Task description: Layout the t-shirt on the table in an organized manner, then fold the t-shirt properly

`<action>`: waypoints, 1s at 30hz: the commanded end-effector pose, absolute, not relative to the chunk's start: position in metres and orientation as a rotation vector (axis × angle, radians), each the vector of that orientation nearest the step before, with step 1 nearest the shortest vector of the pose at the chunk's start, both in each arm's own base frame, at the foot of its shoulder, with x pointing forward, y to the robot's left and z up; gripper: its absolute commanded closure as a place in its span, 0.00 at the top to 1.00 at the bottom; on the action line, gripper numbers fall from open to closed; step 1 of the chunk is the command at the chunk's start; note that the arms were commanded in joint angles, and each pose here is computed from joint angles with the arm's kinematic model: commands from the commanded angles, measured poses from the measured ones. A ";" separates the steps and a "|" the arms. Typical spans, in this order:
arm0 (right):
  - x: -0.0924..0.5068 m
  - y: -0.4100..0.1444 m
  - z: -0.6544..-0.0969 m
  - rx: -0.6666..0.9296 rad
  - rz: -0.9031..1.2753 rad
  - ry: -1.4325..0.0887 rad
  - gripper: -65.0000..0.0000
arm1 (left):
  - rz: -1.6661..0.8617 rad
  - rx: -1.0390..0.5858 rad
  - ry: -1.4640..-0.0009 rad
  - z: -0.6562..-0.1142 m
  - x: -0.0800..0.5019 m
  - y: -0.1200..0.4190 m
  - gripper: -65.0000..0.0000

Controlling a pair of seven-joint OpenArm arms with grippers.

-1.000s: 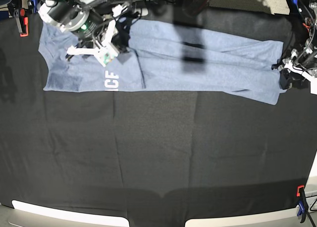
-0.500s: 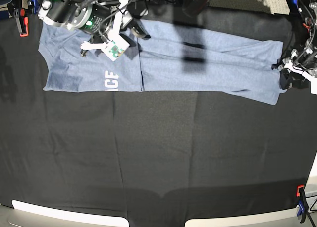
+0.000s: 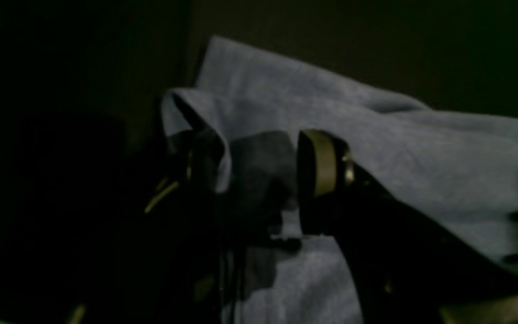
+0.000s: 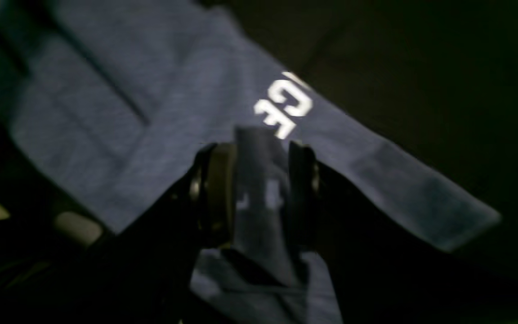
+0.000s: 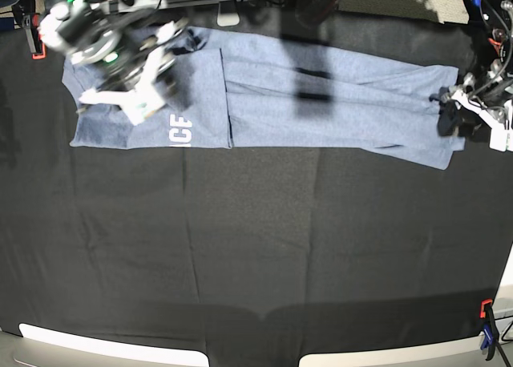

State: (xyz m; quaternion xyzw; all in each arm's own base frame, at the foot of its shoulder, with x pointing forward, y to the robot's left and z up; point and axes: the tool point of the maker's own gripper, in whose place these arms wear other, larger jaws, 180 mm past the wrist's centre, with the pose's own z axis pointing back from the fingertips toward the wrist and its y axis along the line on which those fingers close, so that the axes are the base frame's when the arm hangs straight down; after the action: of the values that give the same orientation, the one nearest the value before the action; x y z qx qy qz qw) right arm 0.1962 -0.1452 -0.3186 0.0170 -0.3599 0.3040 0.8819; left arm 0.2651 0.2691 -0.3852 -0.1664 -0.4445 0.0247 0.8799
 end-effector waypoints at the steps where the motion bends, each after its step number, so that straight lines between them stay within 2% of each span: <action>1: 0.202 -0.147 -0.308 0.040 0.619 -0.793 0.29 | 0.031 -0.329 -0.977 -0.370 0.274 0.276 0.40; 7: 0.203 -0.154 -0.304 0.060 0.573 -0.791 0.29 | 0.051 -0.279 -0.943 -0.381 0.270 0.285 0.40; 12: 0.201 -0.150 -0.304 0.090 0.566 -0.784 0.29 | 0.094 -0.306 -0.899 -0.400 0.265 0.287 0.40; 16: 0.200 -0.151 -0.305 0.088 0.567 -0.780 0.29 | 0.135 -0.455 -0.880 -0.405 0.259 0.270 0.40; 24: 0.200 -0.151 -0.305 0.088 0.567 -0.780 0.29 | 0.163 -0.648 -0.799 -0.398 0.252 0.243 0.30; 25: 0.200 -0.151 -0.305 0.088 0.567 -0.780 0.29 | 0.162 -0.647 -0.798 -0.398 0.252 0.243 0.26; 28: 0.200 -0.151 -0.305 0.087 0.567 -0.777 0.29 | 0.164 -0.644 -0.803 -0.398 0.252 0.244 0.00; 30: 0.200 -0.151 -0.305 0.087 0.567 -0.777 0.29 | 0.170 -0.642 -0.823 -0.395 0.255 0.246 0.00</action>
State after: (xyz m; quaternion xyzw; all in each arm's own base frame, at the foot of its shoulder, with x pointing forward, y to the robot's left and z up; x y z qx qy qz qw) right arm 0.1954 -0.1527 -0.3144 0.0407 -0.3562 0.2715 0.8932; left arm 0.2462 0.2405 -0.4079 -0.3063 -0.3704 0.0879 0.8725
